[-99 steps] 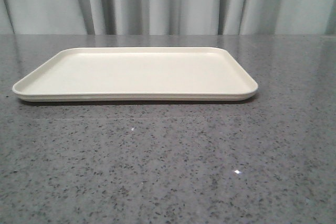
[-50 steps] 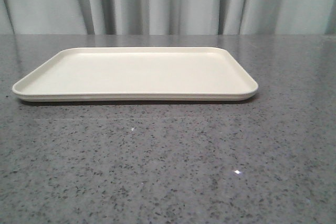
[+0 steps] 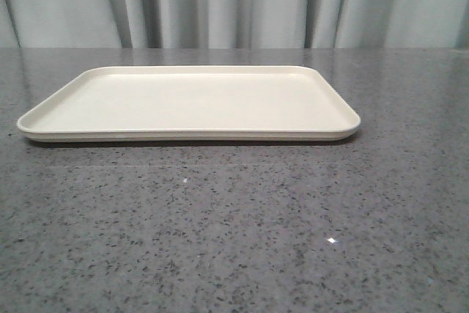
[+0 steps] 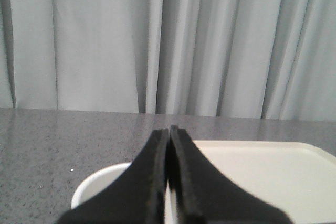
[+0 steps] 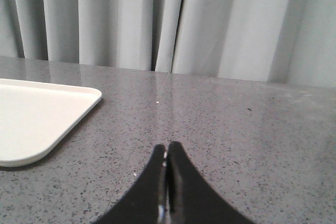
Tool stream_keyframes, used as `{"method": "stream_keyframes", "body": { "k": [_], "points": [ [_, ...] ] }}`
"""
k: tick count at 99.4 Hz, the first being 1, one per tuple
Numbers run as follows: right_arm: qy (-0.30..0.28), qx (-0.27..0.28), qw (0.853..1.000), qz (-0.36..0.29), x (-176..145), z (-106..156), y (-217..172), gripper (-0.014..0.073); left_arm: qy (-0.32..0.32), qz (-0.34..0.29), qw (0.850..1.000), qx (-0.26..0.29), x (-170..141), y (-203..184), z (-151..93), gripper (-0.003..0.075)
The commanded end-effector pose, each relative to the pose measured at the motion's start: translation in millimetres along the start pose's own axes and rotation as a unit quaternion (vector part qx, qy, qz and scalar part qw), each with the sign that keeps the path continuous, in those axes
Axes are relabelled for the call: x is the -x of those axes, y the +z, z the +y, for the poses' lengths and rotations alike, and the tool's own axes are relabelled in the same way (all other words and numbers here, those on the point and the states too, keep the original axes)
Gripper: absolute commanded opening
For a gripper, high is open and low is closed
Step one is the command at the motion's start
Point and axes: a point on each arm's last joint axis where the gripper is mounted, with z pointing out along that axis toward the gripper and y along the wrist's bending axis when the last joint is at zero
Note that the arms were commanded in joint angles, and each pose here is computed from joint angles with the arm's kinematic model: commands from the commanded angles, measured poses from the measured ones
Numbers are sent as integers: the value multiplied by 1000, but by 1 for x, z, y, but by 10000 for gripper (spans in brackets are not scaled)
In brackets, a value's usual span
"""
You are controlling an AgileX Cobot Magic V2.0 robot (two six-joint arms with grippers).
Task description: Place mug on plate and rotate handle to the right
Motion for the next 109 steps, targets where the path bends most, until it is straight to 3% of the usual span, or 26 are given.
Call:
{"method": "stream_keyframes", "body": {
  "k": [1, 68, 95, 109],
  "points": [
    [2, -4, 998, -62, 17, -1, -3, -113, -10, -86, 996, -17, 33, -6, -6, -20],
    [2, 1, 996, -88, 80, 1, -17, -113, -10, -76, 997, -13, 88, -13, -16, -20],
    [0, 2, 993, -119, 117, 1, -26, -113, -10, -86, 996, -15, 131, -7, -24, -20],
    [-5, 1, 995, -102, 139, 1, -18, -109, -8, -80, 997, -13, 157, 3, -29, -20]
  ]
}}
